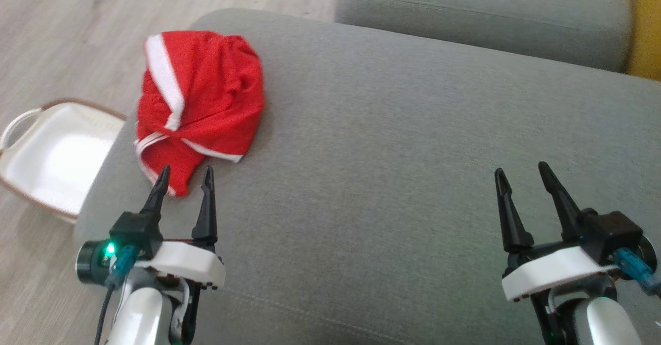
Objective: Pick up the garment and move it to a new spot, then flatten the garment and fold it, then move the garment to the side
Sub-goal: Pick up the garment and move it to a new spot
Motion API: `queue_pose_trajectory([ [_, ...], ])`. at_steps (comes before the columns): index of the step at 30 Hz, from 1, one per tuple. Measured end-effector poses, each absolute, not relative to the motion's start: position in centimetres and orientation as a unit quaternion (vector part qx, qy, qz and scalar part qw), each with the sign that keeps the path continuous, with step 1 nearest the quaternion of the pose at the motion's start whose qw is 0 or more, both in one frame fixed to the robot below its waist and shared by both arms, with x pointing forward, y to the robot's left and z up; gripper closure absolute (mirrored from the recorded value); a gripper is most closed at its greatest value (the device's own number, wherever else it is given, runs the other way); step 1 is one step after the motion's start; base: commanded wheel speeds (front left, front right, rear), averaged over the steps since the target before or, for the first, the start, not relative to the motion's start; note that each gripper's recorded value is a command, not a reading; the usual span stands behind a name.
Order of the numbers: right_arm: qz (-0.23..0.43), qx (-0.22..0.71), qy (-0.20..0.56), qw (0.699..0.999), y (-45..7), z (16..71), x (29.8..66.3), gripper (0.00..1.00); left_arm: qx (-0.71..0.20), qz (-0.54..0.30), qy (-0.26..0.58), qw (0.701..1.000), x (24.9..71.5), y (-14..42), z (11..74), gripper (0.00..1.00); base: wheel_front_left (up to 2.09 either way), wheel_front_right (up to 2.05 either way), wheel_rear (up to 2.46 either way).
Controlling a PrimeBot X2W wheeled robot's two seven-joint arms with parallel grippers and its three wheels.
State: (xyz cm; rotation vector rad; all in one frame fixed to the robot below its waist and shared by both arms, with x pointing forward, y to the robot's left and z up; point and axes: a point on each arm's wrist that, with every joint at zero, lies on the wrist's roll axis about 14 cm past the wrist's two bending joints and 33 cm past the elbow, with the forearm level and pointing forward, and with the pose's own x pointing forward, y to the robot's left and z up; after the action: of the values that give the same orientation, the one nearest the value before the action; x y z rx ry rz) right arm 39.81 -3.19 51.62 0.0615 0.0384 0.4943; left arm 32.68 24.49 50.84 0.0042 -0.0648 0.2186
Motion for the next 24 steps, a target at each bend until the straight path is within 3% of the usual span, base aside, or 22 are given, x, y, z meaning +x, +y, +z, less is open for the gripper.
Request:
queue_pose_trajectory([
  [8, 0.283, 0.031, 0.017, 0.959, -0.4, 52.0, 39.8, 0.0, 0.004, 0.155, -0.036, 0.987, 30.8, 27.0, 51.1, 0.0, 0.0, 0.0, 0.0],
  [24, 0.278, 0.039, 0.039, 0.959, -0.8, 50.9, 40.3, 0.0, 0.011, 0.148, -0.022, 0.989, 32.2, 26.9, 50.5, 0.0, 0.0, 0.0, 0.0],
])
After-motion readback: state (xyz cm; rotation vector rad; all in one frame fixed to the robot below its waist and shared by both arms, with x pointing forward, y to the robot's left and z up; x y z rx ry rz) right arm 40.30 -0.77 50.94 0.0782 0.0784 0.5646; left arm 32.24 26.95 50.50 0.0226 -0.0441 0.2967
